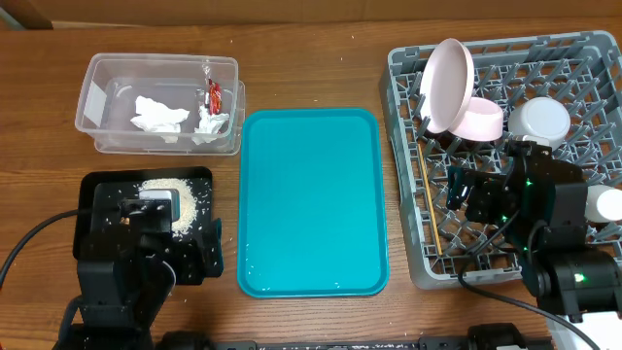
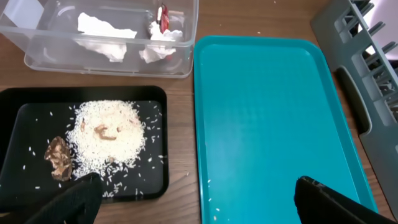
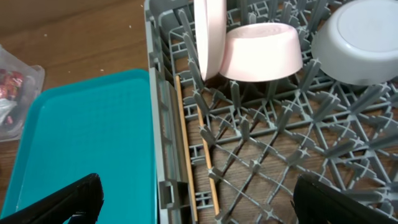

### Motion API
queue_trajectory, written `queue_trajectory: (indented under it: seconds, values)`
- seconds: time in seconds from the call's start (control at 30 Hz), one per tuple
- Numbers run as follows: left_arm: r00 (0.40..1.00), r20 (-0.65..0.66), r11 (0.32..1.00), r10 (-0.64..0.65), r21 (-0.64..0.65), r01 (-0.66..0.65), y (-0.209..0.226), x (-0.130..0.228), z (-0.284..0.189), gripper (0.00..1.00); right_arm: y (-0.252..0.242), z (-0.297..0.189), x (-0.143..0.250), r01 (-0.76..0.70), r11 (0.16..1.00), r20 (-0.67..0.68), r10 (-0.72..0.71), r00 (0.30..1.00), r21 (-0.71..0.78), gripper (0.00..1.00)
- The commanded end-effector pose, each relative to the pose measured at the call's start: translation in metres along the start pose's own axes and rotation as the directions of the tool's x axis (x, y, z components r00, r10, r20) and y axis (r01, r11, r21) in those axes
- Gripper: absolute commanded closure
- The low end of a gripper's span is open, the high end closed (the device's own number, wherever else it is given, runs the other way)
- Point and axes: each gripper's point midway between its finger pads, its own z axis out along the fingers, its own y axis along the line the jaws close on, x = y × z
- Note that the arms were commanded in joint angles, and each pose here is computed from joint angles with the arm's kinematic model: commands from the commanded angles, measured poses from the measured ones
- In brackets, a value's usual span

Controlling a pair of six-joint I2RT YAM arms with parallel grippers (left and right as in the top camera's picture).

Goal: Sort waste into correct bins and load items into the dishwasher
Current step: 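Stand the plate upright in the rack and release it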

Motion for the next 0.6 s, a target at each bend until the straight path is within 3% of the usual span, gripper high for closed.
queue_trajectory:
  seconds: [0.0, 0.4, 0.57]
  values:
    - [1.000, -0.018, 1.000, -0.018, -0.019, 0.018, 0.004, 0.006, 0.003, 0.00, -0.005, 0.006, 0.004, -0.009, 1.000, -0.019, 0.009, 1.000, 0.025, 0.00]
    - [1.000, -0.018, 1.000, -0.018, -0.019, 0.018, 0.004, 0.006, 0.003, 0.00, -0.013, 0.046, 0.026, -0.007, 0.997, -0.182, 0.020, 0.983, 0.072, 0.00]
    - [1.000, -0.018, 1.000, -0.018, -0.019, 0.018, 0.004, 0.006, 0.003, 0.00, -0.013, 0.046, 0.027, -0.006, 0.997, -0.187, 0.019, 0.982, 0.072, 0.00]
